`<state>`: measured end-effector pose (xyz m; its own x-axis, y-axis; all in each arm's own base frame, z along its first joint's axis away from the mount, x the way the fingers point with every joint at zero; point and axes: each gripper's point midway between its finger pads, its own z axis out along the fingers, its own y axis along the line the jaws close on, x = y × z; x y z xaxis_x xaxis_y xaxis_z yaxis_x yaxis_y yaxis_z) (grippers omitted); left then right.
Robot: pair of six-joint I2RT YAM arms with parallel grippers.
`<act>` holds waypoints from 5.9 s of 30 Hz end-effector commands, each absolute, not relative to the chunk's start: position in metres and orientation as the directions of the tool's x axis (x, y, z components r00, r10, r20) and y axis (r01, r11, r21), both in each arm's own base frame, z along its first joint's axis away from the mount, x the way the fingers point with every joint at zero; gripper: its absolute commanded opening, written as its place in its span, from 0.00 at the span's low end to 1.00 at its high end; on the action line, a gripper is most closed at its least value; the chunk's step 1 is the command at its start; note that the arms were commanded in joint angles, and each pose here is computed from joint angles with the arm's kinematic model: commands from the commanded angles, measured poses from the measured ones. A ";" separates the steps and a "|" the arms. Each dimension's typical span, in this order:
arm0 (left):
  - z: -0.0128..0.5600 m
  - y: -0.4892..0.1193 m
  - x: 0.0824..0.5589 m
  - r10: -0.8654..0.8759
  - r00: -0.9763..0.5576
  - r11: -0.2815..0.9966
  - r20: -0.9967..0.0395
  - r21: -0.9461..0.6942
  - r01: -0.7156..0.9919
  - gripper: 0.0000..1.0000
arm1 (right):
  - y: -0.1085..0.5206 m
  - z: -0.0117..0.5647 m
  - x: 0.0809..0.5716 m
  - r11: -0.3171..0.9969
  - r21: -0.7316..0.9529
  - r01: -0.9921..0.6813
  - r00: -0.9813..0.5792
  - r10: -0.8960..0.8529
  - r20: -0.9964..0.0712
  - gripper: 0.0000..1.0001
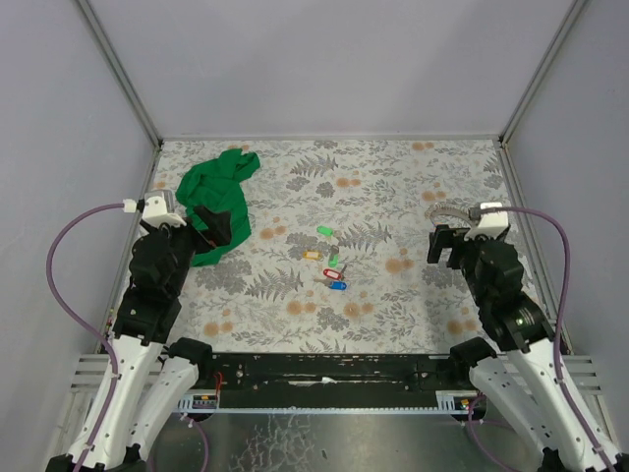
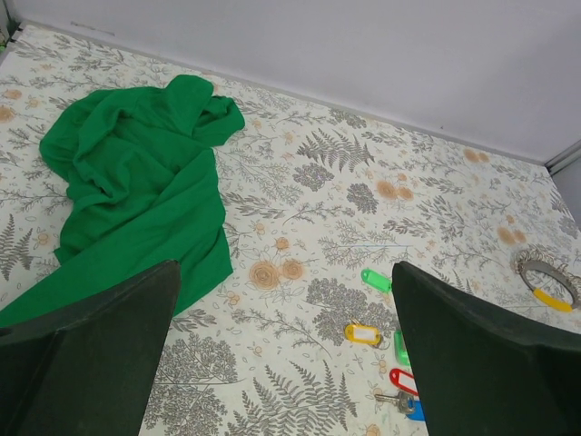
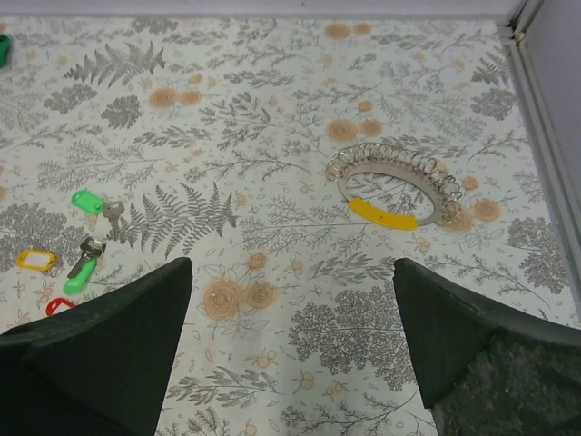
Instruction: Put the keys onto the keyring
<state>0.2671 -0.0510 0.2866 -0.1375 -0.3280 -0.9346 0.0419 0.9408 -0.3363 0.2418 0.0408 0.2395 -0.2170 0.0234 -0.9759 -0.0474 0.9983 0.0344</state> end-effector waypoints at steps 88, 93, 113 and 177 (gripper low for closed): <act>0.261 -0.100 0.257 -0.222 -0.241 0.919 -0.945 -0.285 0.272 1.00 | 0.036 0.082 0.366 0.999 -0.024 -0.045 -0.849 -0.051 -0.526 0.82; 0.261 -0.103 0.256 -0.215 -0.244 0.915 -0.946 -0.283 0.289 1.00 | 0.027 0.064 0.373 0.999 0.018 -0.030 -0.869 -0.017 -0.494 0.82; 0.260 -0.141 0.253 -0.280 -0.342 0.813 -0.897 -0.411 0.413 1.00 | 0.046 0.011 0.351 0.988 0.150 -0.033 -0.932 0.024 -0.362 0.46; 0.233 -0.289 0.311 -0.683 -0.643 0.117 -0.346 -0.921 0.371 0.52 | 0.227 0.211 0.314 0.411 0.814 -0.410 -0.633 0.514 -0.578 0.00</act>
<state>0.2989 -0.2870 0.1959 -0.7154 -0.6243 -0.3138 0.2640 0.1742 -0.9486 0.3131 0.2220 0.1806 -0.6949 0.4826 -0.5330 -0.3264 0.4488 0.8319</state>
